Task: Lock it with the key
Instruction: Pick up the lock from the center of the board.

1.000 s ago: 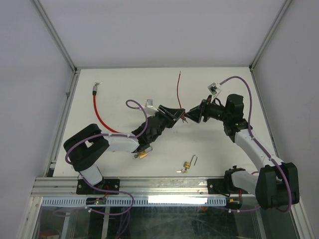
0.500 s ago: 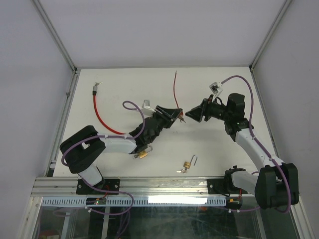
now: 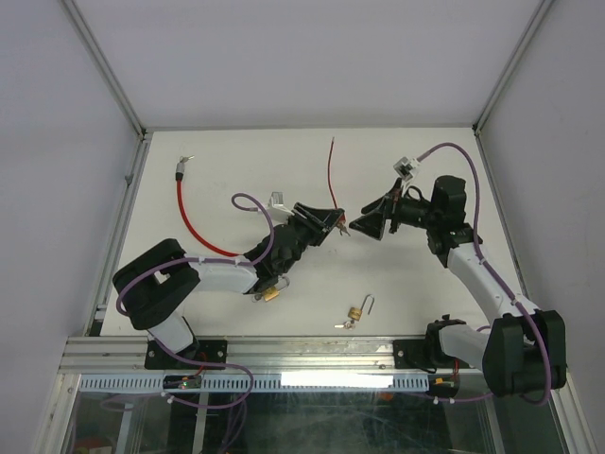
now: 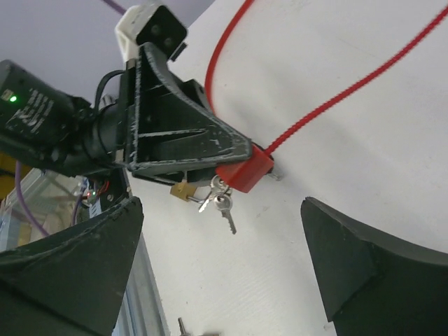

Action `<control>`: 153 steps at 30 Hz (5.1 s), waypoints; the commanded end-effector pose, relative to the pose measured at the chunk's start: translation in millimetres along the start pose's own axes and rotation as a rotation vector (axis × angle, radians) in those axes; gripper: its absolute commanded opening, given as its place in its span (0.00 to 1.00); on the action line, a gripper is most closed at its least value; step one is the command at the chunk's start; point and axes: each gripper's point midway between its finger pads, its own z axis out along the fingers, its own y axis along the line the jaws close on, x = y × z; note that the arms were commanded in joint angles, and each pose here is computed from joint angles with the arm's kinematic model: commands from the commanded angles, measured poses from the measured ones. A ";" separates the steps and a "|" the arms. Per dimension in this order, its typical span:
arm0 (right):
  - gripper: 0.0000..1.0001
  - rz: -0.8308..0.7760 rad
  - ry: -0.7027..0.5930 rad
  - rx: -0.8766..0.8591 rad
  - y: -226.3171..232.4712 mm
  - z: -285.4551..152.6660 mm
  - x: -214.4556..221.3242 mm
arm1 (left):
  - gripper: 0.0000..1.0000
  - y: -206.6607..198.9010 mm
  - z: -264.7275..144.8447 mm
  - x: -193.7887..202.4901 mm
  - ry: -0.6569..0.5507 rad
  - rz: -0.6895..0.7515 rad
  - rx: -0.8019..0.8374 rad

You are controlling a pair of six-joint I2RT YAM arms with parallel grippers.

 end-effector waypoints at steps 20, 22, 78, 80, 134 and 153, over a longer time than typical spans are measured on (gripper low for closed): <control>0.59 -0.168 0.001 -0.068 9.1 9.3 -4.7 | 0.02 -43.7 -1.3 -7.1 -0.013 -0.051 0.128; 0.64 -0.168 0.004 -0.048 5.8 13.5 -1.0 | 0.02 -43.8 0.9 -5.2 -0.007 -0.052 0.126; 0.03 -0.107 -0.074 0.097 -5.4 28.4 -9.3 | 0.48 -48.5 10.4 13.7 0.031 -0.034 0.122; 0.02 -0.108 -0.082 0.088 -3.6 26.4 -11.4 | 0.53 -46.5 9.5 14.1 0.033 -0.030 0.121; 0.00 -0.019 0.047 -0.196 21.5 24.3 11.2 | 0.99 -23.2 -69.2 -27.3 0.173 1.946 0.590; 0.00 -0.049 0.106 -0.279 39.2 30.5 22.6 | 0.80 -21.3 -31.6 4.6 0.280 2.004 0.717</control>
